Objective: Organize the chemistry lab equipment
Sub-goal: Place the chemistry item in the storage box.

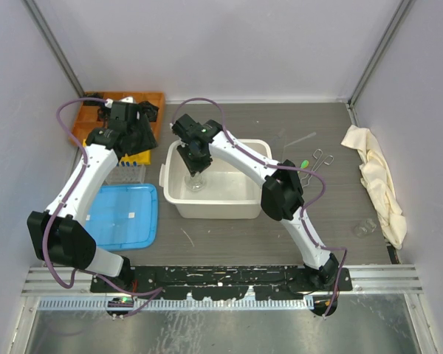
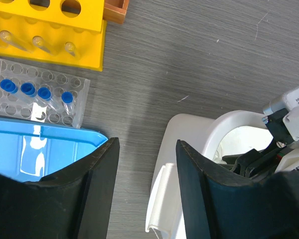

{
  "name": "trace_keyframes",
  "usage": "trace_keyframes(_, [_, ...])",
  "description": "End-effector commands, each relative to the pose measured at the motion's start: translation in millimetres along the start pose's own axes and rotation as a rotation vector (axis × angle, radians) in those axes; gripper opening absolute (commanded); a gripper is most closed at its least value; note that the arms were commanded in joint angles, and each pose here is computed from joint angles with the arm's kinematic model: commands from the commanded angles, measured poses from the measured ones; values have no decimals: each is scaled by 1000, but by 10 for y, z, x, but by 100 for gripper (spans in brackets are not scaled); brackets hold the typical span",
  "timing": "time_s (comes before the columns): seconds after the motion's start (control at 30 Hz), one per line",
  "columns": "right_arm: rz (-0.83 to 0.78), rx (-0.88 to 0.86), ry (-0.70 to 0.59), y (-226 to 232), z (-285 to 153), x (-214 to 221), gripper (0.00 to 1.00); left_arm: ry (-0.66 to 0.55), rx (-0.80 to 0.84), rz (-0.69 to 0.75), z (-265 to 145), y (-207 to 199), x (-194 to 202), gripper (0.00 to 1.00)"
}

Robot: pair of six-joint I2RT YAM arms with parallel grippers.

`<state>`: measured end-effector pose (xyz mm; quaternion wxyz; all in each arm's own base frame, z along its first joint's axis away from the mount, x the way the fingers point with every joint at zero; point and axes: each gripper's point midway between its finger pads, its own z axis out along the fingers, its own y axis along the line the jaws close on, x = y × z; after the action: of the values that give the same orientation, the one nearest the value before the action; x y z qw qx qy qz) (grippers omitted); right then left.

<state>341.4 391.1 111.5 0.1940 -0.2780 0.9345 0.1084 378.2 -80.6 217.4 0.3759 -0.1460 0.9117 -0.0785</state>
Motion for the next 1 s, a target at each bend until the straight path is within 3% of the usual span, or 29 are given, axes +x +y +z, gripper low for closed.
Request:
trace_keyframes(0.0, [-10, -18, -93, 63, -174, -236, 19, -41, 24, -5, -95, -28, -101, 51])
trace_keyframes(0.5, [-8, -9, -95, 45, -164, -235, 43, -32, 31, -1, -57, -53, -100, 51])
trace_keyframes(0.77, [-3, -7, -114, 42, -256, -271, 44, -31, 34, -2, -56, -61, -104, 51])
trace_keyframes(0.97, [18, -4, -184, 39, -584, -406, 44, -34, 41, -3, -51, -83, -128, 51])
